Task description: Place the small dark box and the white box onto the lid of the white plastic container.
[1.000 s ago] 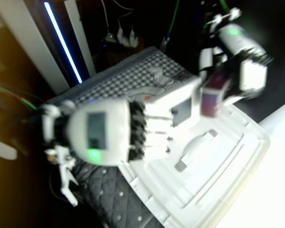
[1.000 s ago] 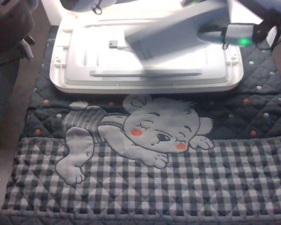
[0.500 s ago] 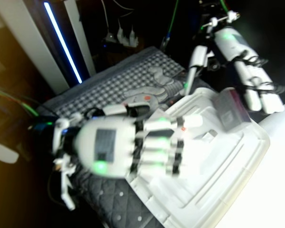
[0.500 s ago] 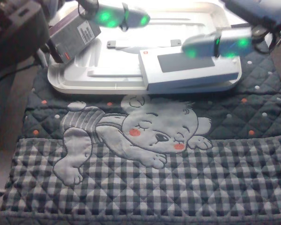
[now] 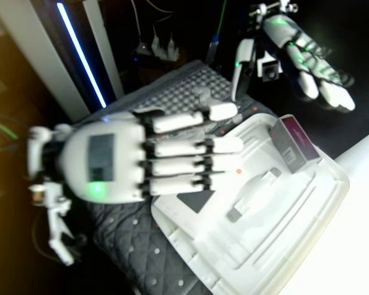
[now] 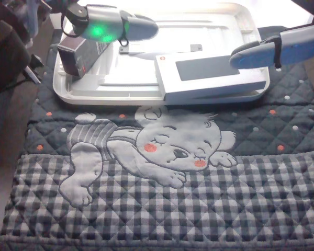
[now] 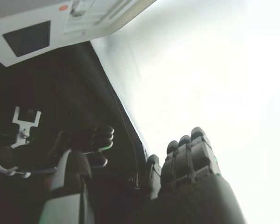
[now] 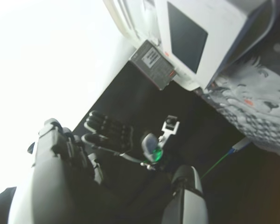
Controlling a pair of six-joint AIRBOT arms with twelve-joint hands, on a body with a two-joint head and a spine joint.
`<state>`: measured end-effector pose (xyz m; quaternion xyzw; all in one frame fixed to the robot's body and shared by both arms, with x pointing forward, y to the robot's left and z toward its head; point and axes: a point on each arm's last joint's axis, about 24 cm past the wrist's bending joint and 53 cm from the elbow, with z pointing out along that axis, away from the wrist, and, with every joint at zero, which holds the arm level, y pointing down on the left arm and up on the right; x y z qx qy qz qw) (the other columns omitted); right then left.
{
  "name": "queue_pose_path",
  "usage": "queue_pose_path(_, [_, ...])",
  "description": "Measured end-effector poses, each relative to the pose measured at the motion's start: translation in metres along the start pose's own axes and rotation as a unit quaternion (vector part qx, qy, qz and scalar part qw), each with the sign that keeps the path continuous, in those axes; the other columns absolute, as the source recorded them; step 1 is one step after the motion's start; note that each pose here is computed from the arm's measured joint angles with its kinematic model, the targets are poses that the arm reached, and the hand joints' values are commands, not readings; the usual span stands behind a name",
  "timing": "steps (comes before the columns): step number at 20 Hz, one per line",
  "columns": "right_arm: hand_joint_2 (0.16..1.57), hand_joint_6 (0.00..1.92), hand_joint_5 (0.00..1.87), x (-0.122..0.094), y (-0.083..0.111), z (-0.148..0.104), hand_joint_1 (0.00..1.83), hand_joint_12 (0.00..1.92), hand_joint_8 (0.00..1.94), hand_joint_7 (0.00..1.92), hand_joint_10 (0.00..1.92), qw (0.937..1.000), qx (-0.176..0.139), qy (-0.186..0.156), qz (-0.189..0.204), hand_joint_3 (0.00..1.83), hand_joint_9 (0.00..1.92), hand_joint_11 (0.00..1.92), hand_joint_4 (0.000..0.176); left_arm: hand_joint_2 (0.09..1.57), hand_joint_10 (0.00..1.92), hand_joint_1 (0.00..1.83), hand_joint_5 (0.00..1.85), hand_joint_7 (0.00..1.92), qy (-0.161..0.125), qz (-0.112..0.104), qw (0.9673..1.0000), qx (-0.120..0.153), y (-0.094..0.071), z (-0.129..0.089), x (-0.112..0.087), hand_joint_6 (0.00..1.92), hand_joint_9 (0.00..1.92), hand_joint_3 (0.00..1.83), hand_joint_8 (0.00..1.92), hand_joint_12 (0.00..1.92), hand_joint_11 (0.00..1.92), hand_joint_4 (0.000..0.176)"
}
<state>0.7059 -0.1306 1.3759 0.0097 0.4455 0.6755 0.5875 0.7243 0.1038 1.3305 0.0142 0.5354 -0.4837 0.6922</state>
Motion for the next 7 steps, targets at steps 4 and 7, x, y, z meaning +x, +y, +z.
queue_pose_path(4, [0.72, 0.00, 0.00, 0.001, 0.018, -0.005, 0.71, 0.00, 0.00, 0.00, 0.00, 0.9997, -0.023, 0.007, -0.003, 0.00, 0.00, 0.00, 0.176, 0.90, 0.00, 0.82, 0.00, 0.00, -0.026, 0.000, 0.9995, 0.019, -0.010, -0.013, -0.016, 0.00, 0.00, 0.00, 0.00, 0.00, 0.00, 0.176])
queue_pose_path(7, [0.70, 0.00, 0.00, -0.007, 0.027, -0.009, 0.63, 0.02, 0.00, 0.00, 0.00, 0.9994, -0.033, -0.003, 0.000, 0.00, 0.00, 0.04, 0.176, 0.88, 0.00, 0.64, 0.00, 0.00, -0.038, -0.001, 0.9988, 0.031, -0.017, -0.024, -0.023, 0.00, 0.00, 0.00, 0.00, 0.00, 0.01, 0.159])
